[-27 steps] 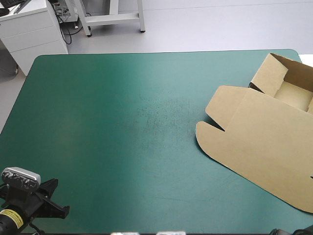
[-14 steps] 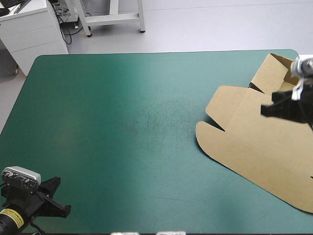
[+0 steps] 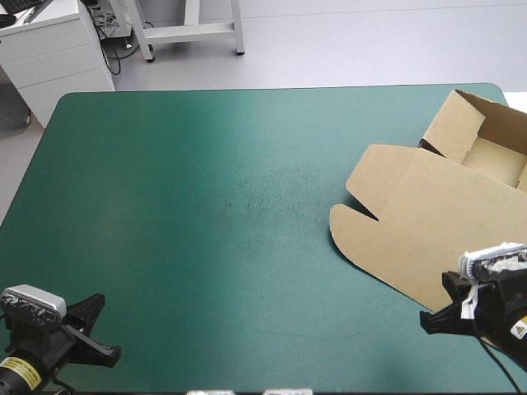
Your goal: Fold the box
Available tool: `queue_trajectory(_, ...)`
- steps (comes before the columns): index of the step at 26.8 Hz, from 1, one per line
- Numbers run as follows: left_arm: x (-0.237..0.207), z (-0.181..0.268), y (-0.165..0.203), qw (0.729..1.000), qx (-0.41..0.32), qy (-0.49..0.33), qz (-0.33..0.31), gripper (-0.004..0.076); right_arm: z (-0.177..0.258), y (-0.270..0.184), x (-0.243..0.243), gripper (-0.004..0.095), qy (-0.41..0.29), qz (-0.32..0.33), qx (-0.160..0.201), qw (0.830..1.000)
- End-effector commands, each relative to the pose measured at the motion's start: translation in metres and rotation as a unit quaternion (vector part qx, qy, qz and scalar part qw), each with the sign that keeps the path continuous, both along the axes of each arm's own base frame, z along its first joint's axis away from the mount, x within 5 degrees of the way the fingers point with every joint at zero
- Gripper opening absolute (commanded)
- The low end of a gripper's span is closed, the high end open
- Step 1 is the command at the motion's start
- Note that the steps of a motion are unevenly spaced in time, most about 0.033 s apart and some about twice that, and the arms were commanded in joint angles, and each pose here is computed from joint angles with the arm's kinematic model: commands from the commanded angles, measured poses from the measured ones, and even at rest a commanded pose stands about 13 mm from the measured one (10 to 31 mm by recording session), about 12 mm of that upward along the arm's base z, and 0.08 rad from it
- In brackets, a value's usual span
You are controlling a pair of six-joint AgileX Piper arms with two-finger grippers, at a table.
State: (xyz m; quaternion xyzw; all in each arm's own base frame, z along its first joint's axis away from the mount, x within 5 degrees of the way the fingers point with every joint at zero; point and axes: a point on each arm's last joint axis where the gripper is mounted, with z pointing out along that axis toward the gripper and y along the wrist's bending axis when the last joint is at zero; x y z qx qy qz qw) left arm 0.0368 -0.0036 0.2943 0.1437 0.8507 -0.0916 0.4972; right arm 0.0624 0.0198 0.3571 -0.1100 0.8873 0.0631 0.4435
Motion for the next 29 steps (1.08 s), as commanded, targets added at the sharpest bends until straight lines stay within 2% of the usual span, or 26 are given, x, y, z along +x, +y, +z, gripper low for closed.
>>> queue_trajectory(1,0.003,0.004,-0.003,0.999,-0.019,-0.041,-0.009,-0.0032,-0.016,-0.001,-0.007,-0.0008,-0.052,-0.014,-0.004,0.999)
queue_trajectory(5,0.001,-0.003,-0.002,0.999,-0.02,-0.044,-0.01,-0.0032,-0.042,-0.002,-0.016,-0.0008,-0.077,-0.016,-0.014,0.997)
queue_trajectory(9,-0.002,-0.008,0.0,0.998,-0.028,-0.061,-0.012,-0.0032,-0.063,-0.001,-0.03,-0.0009,-0.121,-0.023,-0.008,0.992)
queue_trajectory(15,-0.002,-0.009,-0.001,0.997,-0.034,-0.073,-0.015,-0.0032,-0.063,0.0,-0.042,-0.0023,-0.18,-0.032,-0.005,0.983)
queue_trajectory(25,-0.002,-0.009,-0.001,0.996,-0.035,-0.075,-0.016,-0.0032,-0.062,0.0,-0.047,-0.0023,-0.196,-0.026,-0.013,0.98)
queue_trajectory(29,-0.002,-0.009,-0.001,0.996,-0.035,-0.075,-0.016,-0.0032,-0.062,0.0,-0.055,-0.0023,-0.225,-0.029,-0.015,0.974)
